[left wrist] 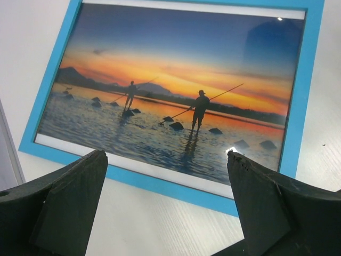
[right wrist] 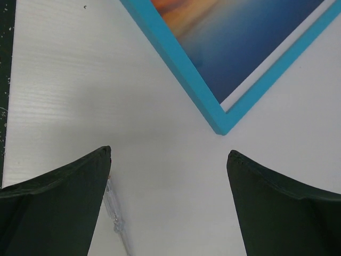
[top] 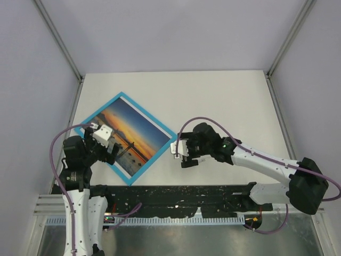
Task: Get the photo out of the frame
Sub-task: Turn over the photo frame at the center of the board.
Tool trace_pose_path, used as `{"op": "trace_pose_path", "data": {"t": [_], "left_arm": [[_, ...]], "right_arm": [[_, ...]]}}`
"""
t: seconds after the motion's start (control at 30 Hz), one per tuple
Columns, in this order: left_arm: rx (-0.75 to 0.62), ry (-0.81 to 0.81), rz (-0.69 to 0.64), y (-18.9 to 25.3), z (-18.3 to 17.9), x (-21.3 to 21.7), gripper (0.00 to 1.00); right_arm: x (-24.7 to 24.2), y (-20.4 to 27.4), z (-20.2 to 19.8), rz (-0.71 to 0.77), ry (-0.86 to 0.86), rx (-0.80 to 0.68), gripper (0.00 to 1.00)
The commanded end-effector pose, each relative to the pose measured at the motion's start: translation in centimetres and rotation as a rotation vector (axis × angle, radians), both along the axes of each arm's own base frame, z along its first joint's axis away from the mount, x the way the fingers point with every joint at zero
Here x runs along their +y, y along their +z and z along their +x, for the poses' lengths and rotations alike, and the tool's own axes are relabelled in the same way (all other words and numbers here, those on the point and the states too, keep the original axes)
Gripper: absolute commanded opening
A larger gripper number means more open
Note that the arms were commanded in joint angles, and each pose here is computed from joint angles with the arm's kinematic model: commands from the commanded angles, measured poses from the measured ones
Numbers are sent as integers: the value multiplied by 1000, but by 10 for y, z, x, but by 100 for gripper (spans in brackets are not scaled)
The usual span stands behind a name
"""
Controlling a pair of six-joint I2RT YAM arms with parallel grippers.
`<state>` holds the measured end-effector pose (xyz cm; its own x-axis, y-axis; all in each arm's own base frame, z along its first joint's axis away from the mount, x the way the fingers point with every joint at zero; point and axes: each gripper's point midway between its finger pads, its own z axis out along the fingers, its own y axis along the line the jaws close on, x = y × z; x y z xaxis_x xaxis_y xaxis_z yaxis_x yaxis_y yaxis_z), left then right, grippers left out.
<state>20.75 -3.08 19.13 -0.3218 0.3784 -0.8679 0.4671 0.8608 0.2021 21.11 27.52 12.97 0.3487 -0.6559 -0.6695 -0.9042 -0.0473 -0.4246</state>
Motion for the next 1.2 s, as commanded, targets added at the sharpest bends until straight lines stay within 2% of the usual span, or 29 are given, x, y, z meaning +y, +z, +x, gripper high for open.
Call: {"op": "trace_pose_path", "data": {"t": [0.0,0.17,0.33,0.6,0.9,1.17], "left_arm": [[21,59,42,-10,3,13,100],[41,120,24,-21,7,20,100],[40,148,32,-27,7,24,100],[9,161,37,-26,4,25,100],[9,150,31,-28,3,23,100],[0,146,31,-27,2,22,100]], "right_arm": [[35,14,16,12,143,-137,91],[70,-2,26,-22,198,-14,90],[89,-18,36,-69,244,33,89],[105,-37,43,-213,309,186,68],[104,-57,36,-256,346,240,68],[111,-80,53,-301,298,217,67]]}}
